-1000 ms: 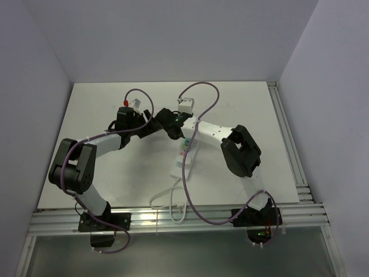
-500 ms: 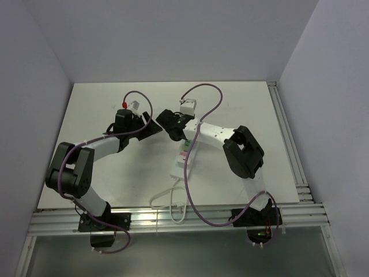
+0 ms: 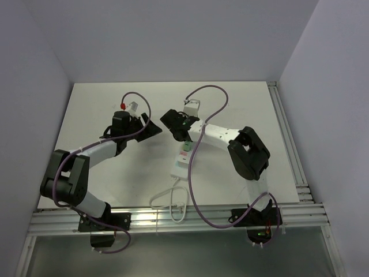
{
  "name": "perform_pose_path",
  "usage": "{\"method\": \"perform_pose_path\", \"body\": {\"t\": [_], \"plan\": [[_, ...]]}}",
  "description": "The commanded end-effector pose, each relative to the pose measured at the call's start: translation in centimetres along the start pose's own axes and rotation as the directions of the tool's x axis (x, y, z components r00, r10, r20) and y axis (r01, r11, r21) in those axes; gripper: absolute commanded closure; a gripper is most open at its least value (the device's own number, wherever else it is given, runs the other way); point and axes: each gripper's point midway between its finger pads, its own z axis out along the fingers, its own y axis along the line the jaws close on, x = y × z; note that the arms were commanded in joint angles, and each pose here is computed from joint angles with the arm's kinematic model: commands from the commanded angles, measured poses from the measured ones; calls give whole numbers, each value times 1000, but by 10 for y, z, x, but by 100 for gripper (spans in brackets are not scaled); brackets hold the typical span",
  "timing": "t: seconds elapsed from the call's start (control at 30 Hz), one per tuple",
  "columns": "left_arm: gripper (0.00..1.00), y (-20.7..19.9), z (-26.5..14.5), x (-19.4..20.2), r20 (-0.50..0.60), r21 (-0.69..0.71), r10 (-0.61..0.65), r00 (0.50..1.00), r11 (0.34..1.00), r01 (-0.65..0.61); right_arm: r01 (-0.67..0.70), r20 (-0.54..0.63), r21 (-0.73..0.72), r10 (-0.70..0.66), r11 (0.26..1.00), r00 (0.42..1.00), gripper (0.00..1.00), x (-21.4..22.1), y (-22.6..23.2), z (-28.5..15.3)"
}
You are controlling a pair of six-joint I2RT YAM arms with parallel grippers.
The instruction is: Insert the plug
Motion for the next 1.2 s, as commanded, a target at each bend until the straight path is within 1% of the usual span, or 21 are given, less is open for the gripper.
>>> {"method": "perform_pose_path", "body": {"t": [0.0,0.07,0.17,0.3,0.4,0.63,0.7,0.83,1.17], "plan": [[28,-21,-9,-9,30,76,43,999,996,-45,0,-106,-34,-3,999,994,100,32,-2,9],[28,-23,-11,-2,17,73,52,999,996,-53,3,-105,-32,-7,999,994,100,32,-3,9],[27,-32,-15,10,-13,103,44,999,994,-43,12,-105,-27,-14,1000,994,100,33,-3,11],[25,-41,-19,21,-31,81,61,998,995,-58,6,-109,-38,-10,999,994,100,36,-2,11],[25,-47,-22,30,-53,110,56,997,993,-50,10,-114,-36,-14,999,993,100,36,-3,13],[24,-54,-24,57,-115,109,63,991,993,-51,17,-111,-42,-21,999,994,100,33,-3,11],[23,-51,-23,63,-125,84,67,990,995,-57,19,-111,-43,-24,999,994,100,32,-2,10],[23,-57,-23,82,-165,100,79,983,993,-64,23,-110,-43,-28,999,994,100,31,-1,11],[23,-63,-31,110,-216,119,72,974,992,-47,26,-124,-54,-33,998,992,100,36,1,13]]}}
